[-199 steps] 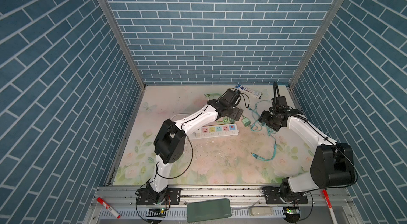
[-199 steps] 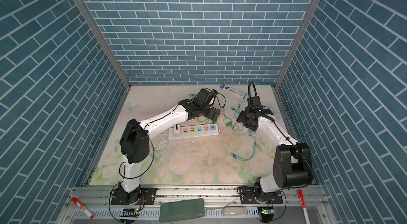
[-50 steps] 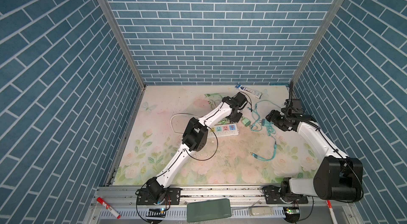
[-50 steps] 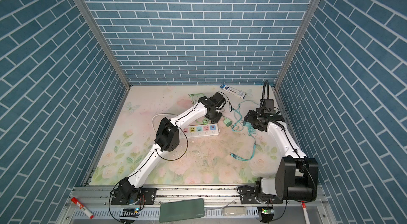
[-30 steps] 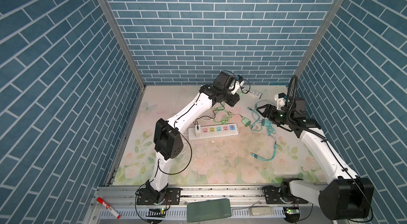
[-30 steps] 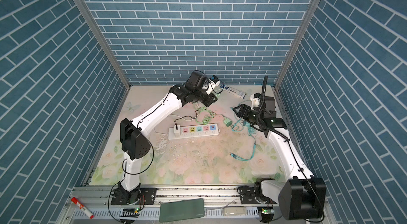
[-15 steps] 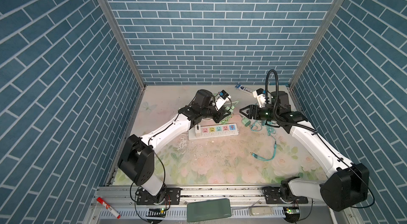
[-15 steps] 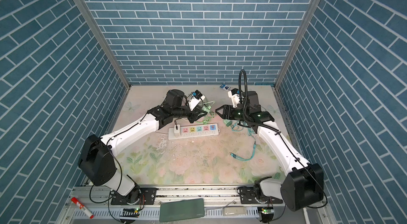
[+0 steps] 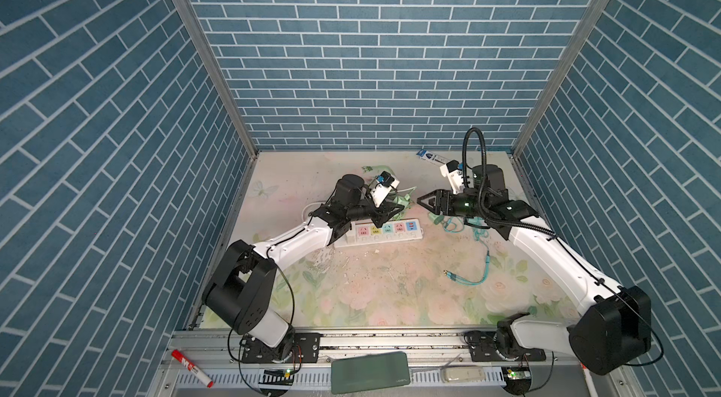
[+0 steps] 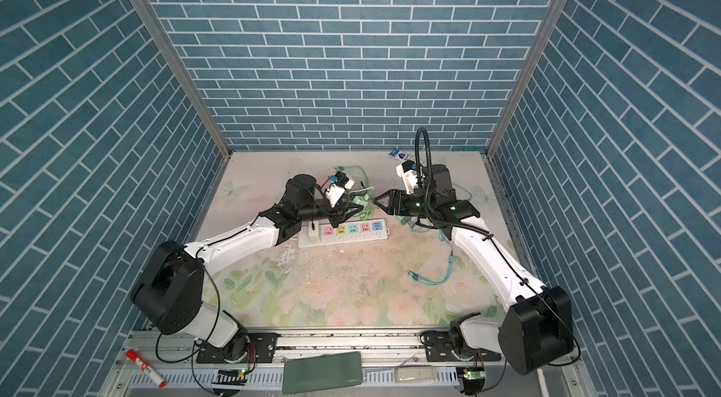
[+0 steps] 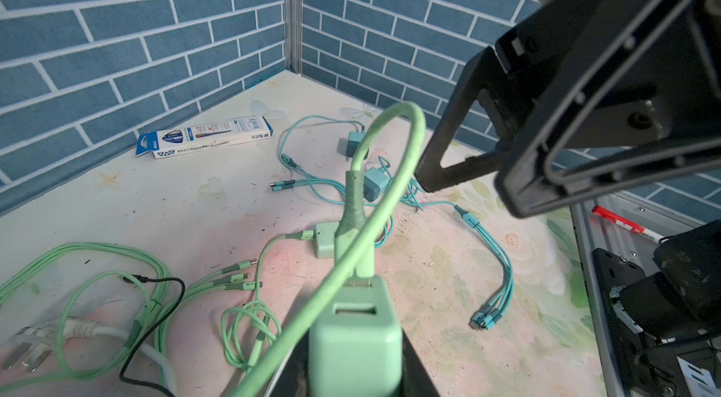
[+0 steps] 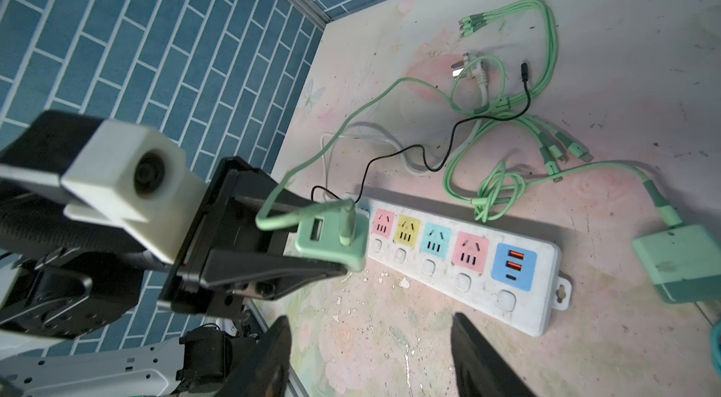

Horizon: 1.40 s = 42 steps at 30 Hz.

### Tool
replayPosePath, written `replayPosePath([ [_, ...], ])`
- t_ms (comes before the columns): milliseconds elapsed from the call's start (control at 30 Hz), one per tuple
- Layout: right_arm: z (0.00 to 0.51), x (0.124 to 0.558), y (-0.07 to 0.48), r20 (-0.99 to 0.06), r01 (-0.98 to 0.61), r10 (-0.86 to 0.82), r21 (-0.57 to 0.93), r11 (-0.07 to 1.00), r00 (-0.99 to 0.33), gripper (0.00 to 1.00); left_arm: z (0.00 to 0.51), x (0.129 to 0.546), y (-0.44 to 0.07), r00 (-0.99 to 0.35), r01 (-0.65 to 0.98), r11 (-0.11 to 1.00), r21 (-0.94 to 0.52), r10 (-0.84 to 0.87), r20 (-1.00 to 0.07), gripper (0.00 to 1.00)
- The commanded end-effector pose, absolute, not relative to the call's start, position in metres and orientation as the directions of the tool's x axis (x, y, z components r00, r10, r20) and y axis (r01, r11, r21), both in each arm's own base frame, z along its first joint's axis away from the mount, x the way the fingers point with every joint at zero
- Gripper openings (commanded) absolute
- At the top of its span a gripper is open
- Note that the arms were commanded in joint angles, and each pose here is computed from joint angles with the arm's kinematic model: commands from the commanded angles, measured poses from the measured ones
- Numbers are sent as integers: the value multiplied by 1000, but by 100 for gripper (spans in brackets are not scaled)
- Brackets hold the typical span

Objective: Insert the plug
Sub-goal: 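Bring the right gripper to the mint-green charger held by the left gripper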

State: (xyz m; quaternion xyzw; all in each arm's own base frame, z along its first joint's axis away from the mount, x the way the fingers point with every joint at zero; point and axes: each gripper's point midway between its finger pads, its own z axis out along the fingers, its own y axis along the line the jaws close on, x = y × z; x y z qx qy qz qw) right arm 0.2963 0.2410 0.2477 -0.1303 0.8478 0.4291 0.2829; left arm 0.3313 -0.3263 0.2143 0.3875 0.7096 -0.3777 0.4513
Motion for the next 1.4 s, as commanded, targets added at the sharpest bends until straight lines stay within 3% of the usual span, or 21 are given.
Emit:
replayPosePath([
  [0,250,278,245,-652,-577,-78,601,554,-754,63,234,329,-327,-247,923,337,-186,146,-958,10],
  [167,262,257,257,-714,-721,-212,548,424,-667,61,234,320,-327,-260,937,283,-204,177,-949,9],
  [467,268,245,264,-758,-853,-395,430,297,-519,59,231,302,-323,-279,943,243,-227,210,-937,9],
  [833,238,260,279,-698,-878,-534,390,276,-477,56,231,283,-318,-281,952,192,-237,243,-928,9],
  [1367,252,257,286,-783,-915,-474,335,223,-402,59,248,270,-326,-297,954,41,-296,236,-925,8],
])
